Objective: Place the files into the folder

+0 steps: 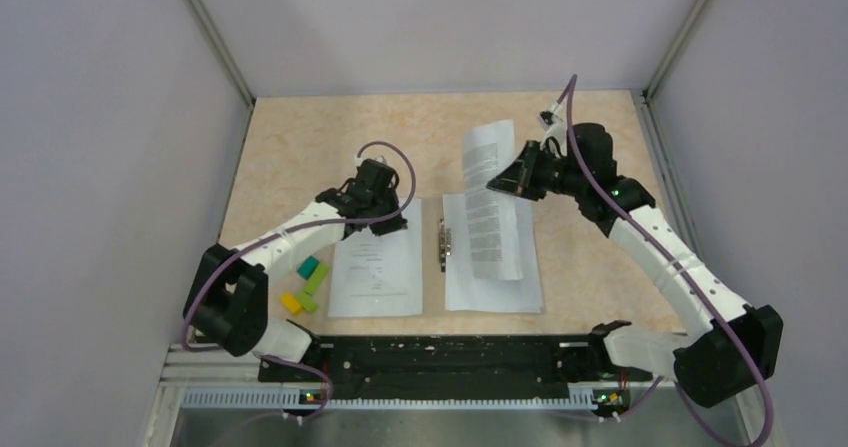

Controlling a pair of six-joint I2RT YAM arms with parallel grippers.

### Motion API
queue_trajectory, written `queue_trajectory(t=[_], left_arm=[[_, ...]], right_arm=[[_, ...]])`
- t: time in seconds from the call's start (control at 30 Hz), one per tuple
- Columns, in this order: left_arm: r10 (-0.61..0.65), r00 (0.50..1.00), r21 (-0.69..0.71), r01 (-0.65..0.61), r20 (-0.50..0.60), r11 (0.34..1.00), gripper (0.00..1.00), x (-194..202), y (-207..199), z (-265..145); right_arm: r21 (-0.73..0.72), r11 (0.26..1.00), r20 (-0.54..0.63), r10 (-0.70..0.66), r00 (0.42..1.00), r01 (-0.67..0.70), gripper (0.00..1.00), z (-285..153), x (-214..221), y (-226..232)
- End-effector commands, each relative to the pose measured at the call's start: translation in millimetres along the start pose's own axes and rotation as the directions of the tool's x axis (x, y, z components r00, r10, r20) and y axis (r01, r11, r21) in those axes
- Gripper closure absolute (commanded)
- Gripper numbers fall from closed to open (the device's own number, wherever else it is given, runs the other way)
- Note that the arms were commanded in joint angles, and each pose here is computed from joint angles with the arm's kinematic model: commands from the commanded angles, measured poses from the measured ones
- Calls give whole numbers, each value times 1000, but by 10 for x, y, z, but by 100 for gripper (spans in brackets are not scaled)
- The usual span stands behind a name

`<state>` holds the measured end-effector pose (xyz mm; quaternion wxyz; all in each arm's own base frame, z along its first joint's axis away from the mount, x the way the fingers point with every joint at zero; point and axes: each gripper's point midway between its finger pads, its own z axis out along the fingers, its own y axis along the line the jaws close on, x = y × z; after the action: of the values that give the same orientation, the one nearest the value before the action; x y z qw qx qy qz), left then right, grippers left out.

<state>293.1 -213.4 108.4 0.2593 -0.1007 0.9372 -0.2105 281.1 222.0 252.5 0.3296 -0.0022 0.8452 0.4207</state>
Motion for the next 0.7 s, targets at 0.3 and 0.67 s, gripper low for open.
queue_trajectory(t=[0.3, 0.67], left_arm=[[-100, 993, -256, 82, -58, 963, 100, 283, 607, 427], [-89, 994, -282, 66, -68, 957, 100, 263, 656, 448]], right_arm=[[124, 982, -50, 152, 987, -145, 100, 158, 339, -755], [551, 828, -179, -6, 984, 105, 100, 204, 700, -1982]])
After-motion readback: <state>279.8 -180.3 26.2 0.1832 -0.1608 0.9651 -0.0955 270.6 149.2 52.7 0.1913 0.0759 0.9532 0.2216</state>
